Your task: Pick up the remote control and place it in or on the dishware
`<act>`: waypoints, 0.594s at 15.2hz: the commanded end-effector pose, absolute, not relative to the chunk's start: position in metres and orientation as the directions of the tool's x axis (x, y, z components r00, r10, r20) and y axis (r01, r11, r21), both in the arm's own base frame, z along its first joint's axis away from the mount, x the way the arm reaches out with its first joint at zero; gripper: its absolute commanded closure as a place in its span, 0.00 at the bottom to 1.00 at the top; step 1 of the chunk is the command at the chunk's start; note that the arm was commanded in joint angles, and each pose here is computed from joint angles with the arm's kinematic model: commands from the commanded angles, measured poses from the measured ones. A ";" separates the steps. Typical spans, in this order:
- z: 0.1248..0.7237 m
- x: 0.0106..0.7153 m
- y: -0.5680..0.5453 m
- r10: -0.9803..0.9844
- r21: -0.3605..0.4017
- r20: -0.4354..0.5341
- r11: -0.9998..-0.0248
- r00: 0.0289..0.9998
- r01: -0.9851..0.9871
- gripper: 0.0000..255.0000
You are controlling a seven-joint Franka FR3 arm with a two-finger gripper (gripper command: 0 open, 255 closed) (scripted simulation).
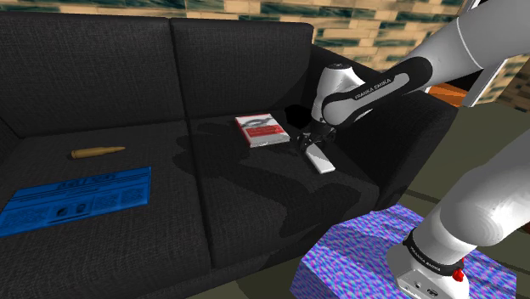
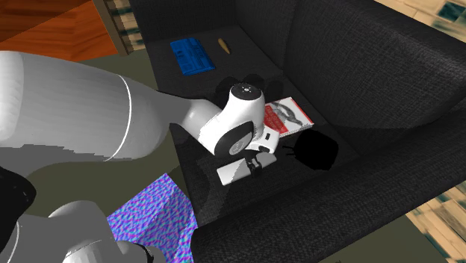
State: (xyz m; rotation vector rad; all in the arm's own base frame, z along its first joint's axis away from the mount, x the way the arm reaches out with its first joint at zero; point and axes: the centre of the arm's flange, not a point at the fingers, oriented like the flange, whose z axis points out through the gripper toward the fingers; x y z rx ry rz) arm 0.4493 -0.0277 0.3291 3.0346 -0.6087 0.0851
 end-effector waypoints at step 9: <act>0.327 0.450 -0.028 -0.384 0.033 0.063 -0.922 0.921 -0.386 1.00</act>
